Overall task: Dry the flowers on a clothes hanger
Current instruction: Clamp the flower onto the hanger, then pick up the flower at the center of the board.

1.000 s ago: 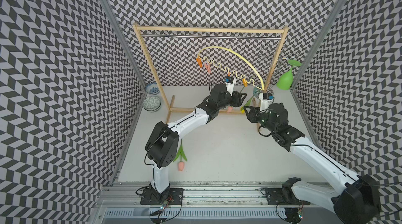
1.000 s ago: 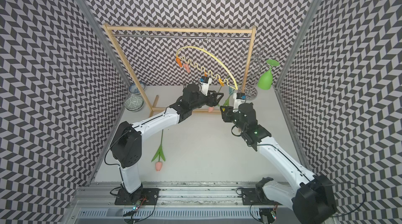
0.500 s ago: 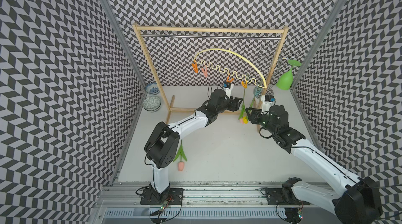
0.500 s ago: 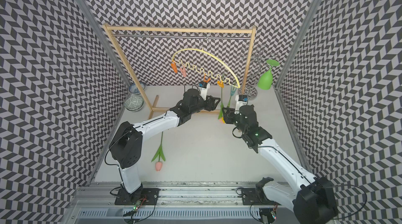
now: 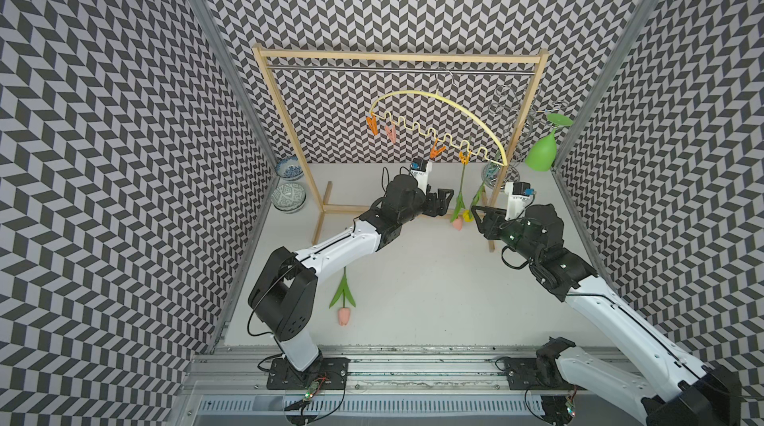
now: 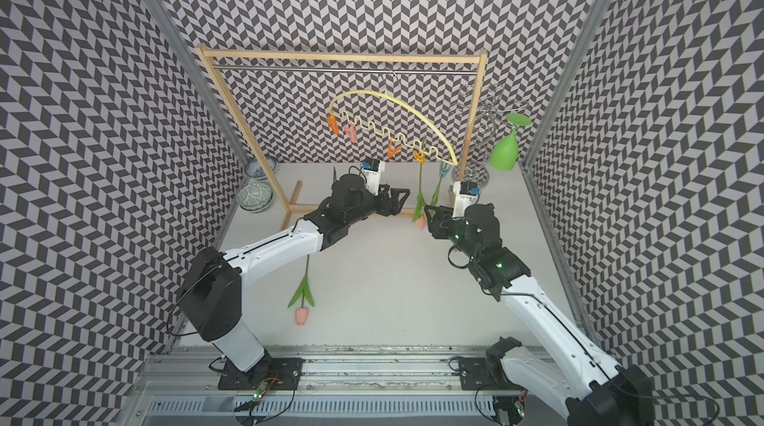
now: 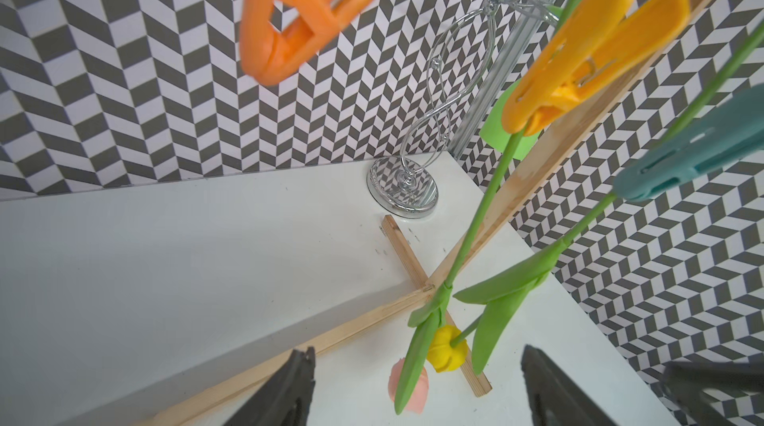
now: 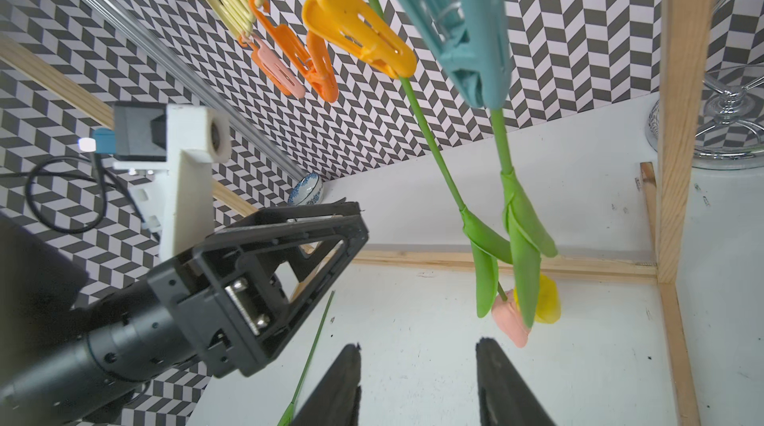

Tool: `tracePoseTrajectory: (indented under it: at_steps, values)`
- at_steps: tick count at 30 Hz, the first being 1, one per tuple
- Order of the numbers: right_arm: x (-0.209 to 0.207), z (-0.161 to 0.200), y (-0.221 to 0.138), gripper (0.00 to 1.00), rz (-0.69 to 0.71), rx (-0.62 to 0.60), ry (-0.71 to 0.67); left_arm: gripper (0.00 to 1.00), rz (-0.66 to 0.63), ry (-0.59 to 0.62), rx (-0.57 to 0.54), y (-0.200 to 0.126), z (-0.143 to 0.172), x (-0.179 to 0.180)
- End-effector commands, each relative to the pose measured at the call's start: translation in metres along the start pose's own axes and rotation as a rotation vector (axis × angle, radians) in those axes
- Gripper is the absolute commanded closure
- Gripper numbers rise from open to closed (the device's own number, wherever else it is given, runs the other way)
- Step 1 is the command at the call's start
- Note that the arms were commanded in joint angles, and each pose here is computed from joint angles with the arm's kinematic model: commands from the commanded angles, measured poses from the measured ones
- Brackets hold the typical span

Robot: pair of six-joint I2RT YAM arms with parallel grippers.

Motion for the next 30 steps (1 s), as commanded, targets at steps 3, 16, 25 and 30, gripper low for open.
tracePoseTrajectory:
  at_steps: [3, 16, 25, 30]
  values:
    - [0.025, -0.020, -0.024, 0.49, -0.050, -0.006, -0.035, 0.15, -0.144, -0.010, -0.009, -0.048, -0.001, 0.016]
    - [0.099, -0.004, -0.043, 0.45, -0.202, 0.064, -0.128, 0.10, -0.548, -0.457, 0.003, -0.161, 0.119, 0.133]
    - [0.141, 0.082, 0.010, 0.46, -0.257, 0.225, -0.163, 0.09, -0.742, -0.578, 0.142, -0.177, 0.185, 0.172]
    - [0.139, 0.150, 0.060, 0.48, -0.190, 0.355, -0.203, 0.08, -0.787, -0.588, 0.127, -0.187, 0.179, 0.182]
Point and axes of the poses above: each gripper's point midway between its finger pads, its own y axis out along the fingers, its own x axis along the line the jaws close on, z = x × y, the point moved 8 cm from there along -y, back along the fingers, and after that the axes turned 14 degrees about y, right-handed, at the moved point
